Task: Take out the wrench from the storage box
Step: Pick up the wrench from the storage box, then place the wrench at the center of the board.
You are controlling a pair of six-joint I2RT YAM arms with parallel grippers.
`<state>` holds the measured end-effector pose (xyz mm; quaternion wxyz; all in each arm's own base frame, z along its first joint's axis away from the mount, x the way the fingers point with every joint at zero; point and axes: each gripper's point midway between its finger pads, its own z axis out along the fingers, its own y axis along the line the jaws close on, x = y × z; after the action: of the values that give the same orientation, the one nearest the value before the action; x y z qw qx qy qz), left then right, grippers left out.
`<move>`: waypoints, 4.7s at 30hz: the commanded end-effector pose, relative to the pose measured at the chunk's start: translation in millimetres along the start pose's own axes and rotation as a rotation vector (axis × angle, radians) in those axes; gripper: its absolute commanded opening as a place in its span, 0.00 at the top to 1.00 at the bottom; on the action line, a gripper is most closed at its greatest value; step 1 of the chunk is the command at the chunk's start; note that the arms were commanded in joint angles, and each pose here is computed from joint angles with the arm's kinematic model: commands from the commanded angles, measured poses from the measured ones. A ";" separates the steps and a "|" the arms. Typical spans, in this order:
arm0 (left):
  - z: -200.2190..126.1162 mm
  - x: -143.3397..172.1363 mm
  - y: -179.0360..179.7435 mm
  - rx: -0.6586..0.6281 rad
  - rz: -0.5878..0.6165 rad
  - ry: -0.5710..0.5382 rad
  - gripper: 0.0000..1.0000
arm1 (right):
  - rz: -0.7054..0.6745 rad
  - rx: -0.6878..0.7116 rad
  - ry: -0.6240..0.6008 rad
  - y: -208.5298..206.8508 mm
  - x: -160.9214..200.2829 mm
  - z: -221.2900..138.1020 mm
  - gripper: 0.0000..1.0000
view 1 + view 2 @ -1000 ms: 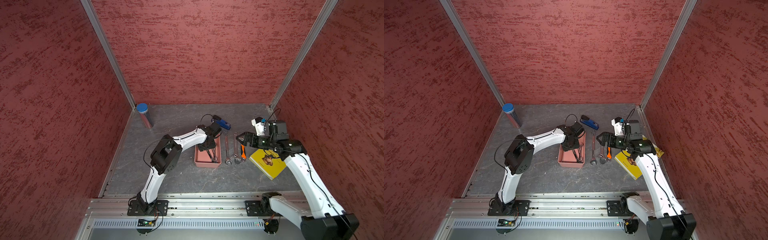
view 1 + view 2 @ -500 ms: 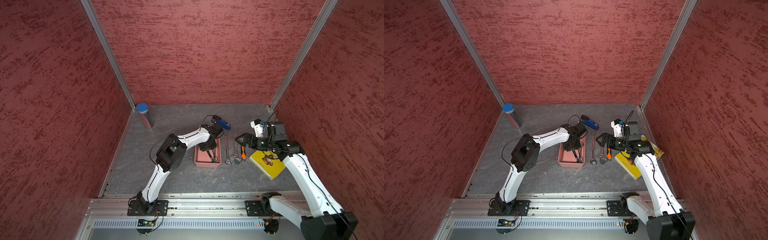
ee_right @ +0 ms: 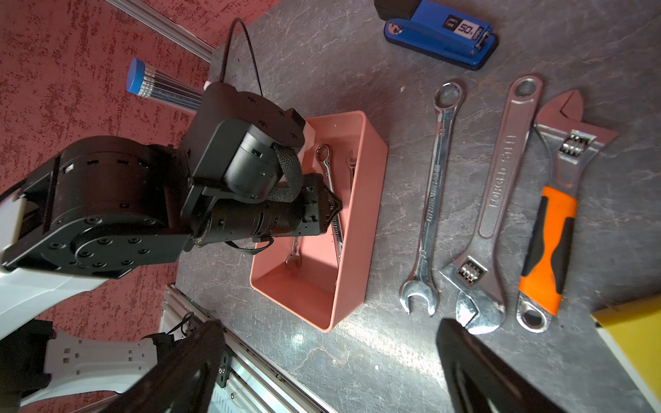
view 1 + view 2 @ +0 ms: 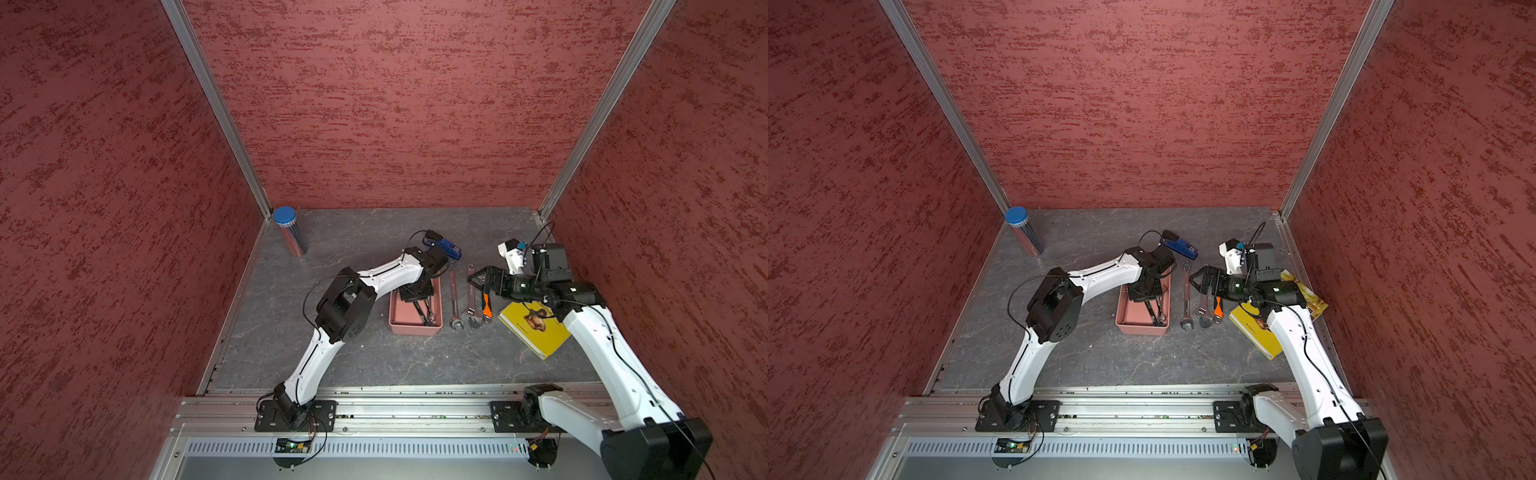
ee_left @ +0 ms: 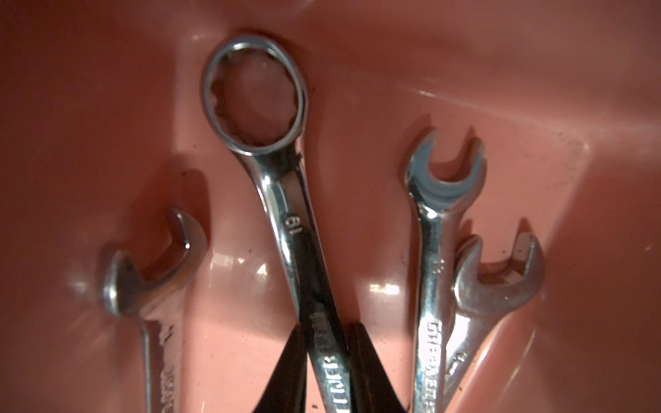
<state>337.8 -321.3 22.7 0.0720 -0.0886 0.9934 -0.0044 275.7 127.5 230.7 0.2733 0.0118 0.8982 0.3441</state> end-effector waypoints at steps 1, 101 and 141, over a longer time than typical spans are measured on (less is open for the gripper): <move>29.9 30.6 9.3 -0.060 0.058 0.117 0.92 | -0.010 -0.024 -0.013 4.7 -2.1 -1.1 0.02; -48.0 -5.9 147.7 -0.056 0.002 0.002 1.00 | -0.009 -0.071 -0.015 16.0 -18.1 2.6 0.02; 1.3 -11.7 147.8 -0.063 0.232 0.122 0.68 | -0.016 -0.069 0.027 10.9 -17.7 13.2 0.02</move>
<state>317.7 -176.4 17.7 0.0034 0.0205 0.9995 0.0251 293.2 138.7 228.3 0.2503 0.0052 0.8946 0.3701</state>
